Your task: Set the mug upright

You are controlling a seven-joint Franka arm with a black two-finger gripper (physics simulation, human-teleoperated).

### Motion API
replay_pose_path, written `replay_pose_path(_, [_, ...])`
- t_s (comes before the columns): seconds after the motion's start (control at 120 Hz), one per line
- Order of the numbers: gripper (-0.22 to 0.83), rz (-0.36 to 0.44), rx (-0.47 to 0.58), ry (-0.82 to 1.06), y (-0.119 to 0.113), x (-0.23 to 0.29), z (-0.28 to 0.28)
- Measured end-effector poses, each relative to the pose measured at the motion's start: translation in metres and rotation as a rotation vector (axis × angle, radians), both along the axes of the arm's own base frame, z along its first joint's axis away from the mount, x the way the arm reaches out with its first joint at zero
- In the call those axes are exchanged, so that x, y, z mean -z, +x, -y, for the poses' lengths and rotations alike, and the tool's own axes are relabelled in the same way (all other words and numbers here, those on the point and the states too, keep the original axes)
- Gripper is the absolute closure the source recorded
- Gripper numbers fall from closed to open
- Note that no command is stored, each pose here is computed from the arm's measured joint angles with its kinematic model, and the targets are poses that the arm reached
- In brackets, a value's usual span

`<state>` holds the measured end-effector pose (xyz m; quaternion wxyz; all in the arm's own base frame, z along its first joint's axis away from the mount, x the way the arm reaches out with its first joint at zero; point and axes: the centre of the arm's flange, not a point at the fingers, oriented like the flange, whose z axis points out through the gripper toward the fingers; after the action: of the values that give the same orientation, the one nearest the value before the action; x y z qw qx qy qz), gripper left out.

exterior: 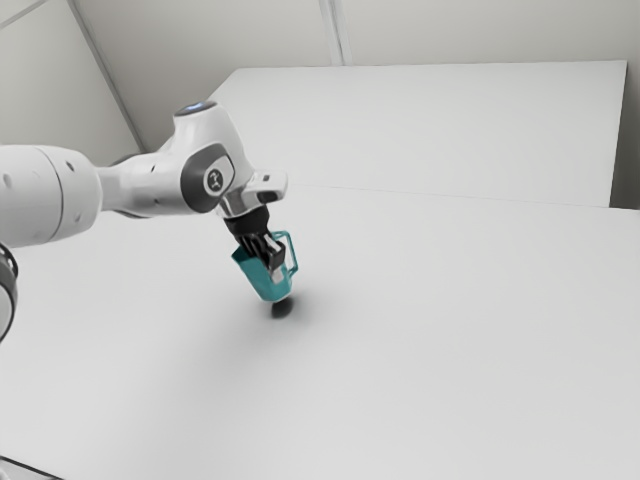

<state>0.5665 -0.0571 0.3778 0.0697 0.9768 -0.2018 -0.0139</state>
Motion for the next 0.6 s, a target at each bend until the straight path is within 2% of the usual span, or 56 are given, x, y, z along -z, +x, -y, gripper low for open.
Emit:
replay_pose_path(0.275, [0.79,-0.015,-0.041,0.024,-0.014,0.004,0.001])
replay_pose_path(0.6, [0.79,-0.029,-0.096,0.052,-0.009,0.020,-0.001])
